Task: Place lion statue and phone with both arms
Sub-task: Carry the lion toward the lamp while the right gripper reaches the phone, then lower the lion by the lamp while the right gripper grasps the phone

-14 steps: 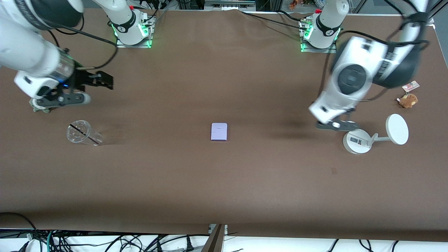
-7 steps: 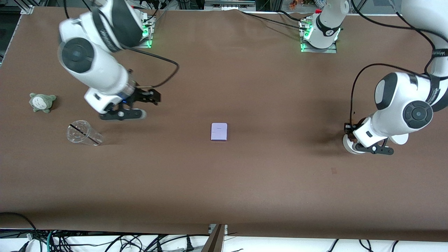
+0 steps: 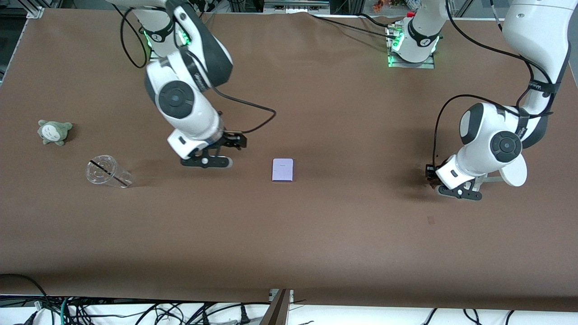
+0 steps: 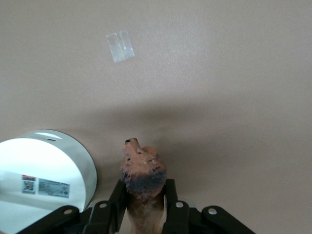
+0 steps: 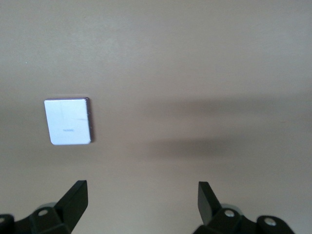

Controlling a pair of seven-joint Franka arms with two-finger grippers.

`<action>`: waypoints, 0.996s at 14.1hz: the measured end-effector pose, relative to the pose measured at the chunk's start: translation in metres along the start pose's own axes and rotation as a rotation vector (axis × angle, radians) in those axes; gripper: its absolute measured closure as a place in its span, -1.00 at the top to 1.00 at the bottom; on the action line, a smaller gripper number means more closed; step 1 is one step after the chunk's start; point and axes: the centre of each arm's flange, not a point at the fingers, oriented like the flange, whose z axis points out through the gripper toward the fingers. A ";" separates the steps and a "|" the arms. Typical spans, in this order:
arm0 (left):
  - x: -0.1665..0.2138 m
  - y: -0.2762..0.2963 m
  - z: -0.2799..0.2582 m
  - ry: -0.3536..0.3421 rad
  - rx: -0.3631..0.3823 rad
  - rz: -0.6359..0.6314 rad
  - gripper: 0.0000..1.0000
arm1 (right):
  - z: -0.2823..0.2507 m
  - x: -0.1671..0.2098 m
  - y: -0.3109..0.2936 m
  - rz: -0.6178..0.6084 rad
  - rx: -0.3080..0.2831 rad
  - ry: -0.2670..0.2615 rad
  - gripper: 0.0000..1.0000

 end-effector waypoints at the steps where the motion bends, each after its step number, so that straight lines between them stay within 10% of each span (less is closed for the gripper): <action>1: 0.000 0.000 0.003 0.003 -0.003 0.000 -0.28 | 0.015 -0.001 -0.011 0.013 0.005 0.007 1.00; 11: 0.003 0.011 0.031 0.009 -0.029 0.015 -0.21 | 0.114 -0.006 -0.082 0.015 0.027 0.070 1.00; 14: 0.003 0.011 0.032 0.008 -0.030 0.015 0.30 | 0.133 -0.007 -0.106 0.017 0.013 0.092 1.00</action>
